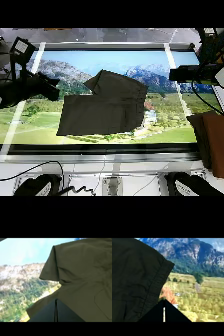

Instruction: Fold the clothes and pants, and hang the long-sleeved shirts on hangers.

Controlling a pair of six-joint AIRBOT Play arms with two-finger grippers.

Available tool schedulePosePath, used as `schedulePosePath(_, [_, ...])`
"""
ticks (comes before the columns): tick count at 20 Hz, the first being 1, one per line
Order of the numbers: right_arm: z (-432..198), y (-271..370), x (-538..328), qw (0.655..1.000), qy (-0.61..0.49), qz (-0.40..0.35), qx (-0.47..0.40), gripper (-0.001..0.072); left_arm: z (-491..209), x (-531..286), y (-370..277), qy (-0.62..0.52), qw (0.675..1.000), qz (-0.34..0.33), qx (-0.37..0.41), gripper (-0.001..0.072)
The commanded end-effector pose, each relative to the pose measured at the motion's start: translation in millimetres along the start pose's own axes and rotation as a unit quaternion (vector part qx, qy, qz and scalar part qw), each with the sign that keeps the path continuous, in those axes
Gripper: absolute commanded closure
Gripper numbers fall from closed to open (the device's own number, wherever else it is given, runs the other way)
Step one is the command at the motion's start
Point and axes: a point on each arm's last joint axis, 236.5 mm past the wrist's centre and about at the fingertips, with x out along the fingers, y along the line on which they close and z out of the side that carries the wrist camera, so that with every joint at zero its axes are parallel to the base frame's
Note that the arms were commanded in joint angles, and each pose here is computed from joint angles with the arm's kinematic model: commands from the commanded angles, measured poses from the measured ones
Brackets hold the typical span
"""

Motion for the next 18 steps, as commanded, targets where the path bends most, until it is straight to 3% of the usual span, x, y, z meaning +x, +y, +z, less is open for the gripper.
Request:
schedulePosePath(1, [0, 0, 0, 1.000, 0.000, 0.000, 0.000, 0.0684, 0, 0, 0, 0.000, 1.000, 0.001, 0.000, 0.0701])
schedulePosePath(15, [3, 0, 0, 1.000, -0.007, -0.001, -0.005, 0.0684, 0, 0, 0, 0.000, 1.000, 0.001, 0.000, 0.0701])
schedulePosePath(18, [3, -34, 1, 0.997, -0.001, -0.051, -0.060, 0.0684, 0, 0, 0, 0.000, 1.000, 0.001, 0.000, 0.0701])
